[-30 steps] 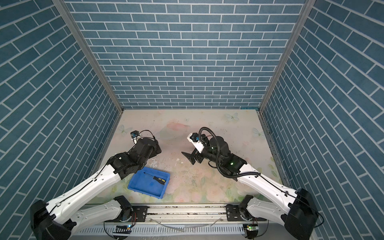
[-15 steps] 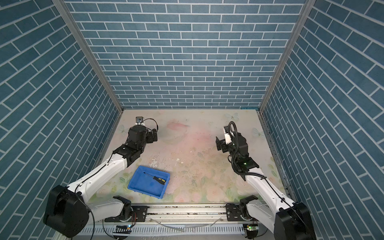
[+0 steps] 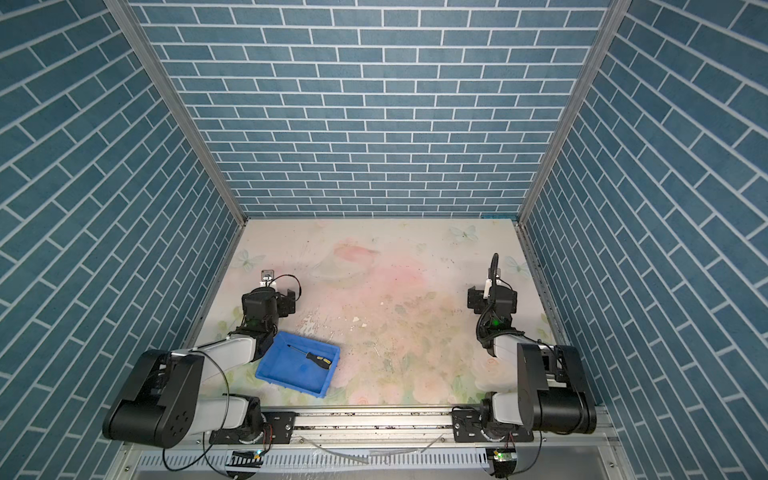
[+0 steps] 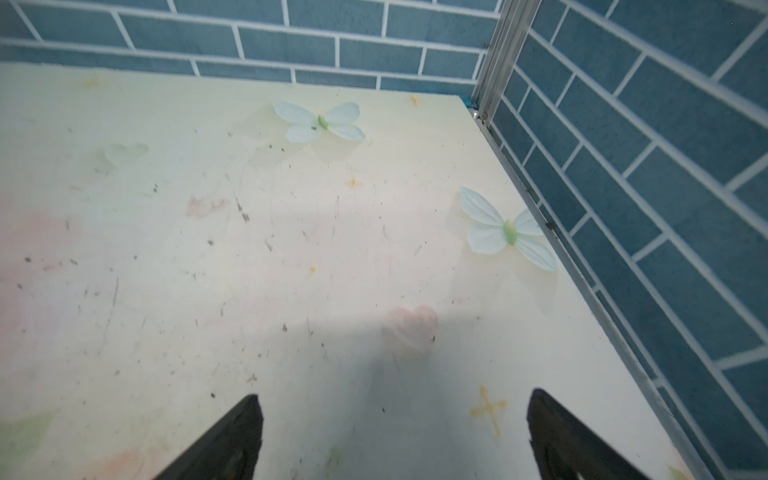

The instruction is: Put the screwdriver in the bin

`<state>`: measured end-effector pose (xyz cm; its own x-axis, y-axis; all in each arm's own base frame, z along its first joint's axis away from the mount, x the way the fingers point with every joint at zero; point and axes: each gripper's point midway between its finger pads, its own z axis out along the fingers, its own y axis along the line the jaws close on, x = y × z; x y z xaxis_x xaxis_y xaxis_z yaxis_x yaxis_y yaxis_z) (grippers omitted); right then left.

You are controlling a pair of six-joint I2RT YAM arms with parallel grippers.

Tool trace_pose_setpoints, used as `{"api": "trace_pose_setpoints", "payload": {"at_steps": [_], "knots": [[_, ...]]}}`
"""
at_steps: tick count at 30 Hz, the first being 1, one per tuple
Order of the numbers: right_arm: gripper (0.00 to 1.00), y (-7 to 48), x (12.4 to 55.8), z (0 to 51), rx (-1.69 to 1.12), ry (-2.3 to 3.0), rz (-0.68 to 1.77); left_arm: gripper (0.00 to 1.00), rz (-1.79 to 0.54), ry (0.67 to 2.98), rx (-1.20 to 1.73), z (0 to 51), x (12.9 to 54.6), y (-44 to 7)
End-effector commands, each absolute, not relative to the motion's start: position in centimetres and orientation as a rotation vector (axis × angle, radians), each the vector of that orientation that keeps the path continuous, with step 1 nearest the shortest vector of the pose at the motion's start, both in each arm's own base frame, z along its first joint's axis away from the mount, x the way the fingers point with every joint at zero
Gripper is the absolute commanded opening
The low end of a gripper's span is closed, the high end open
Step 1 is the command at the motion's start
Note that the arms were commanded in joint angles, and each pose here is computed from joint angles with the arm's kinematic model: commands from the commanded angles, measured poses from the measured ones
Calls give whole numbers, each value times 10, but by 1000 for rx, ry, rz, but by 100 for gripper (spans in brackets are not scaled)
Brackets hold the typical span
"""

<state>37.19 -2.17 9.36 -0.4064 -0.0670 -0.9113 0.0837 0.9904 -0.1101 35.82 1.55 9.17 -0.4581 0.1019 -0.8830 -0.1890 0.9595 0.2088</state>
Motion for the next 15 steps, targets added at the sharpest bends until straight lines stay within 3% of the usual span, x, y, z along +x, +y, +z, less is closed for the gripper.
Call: {"api": "trace_pose_setpoints", "payload": {"at_steps": [1,15], "knots": [[98,-15,385,100,32,1883,-54,100,290,1880,-45,124,381,14],[97,-22,397,87,66,1959,-52,100,207,1896,-98,96,388,26]]}}
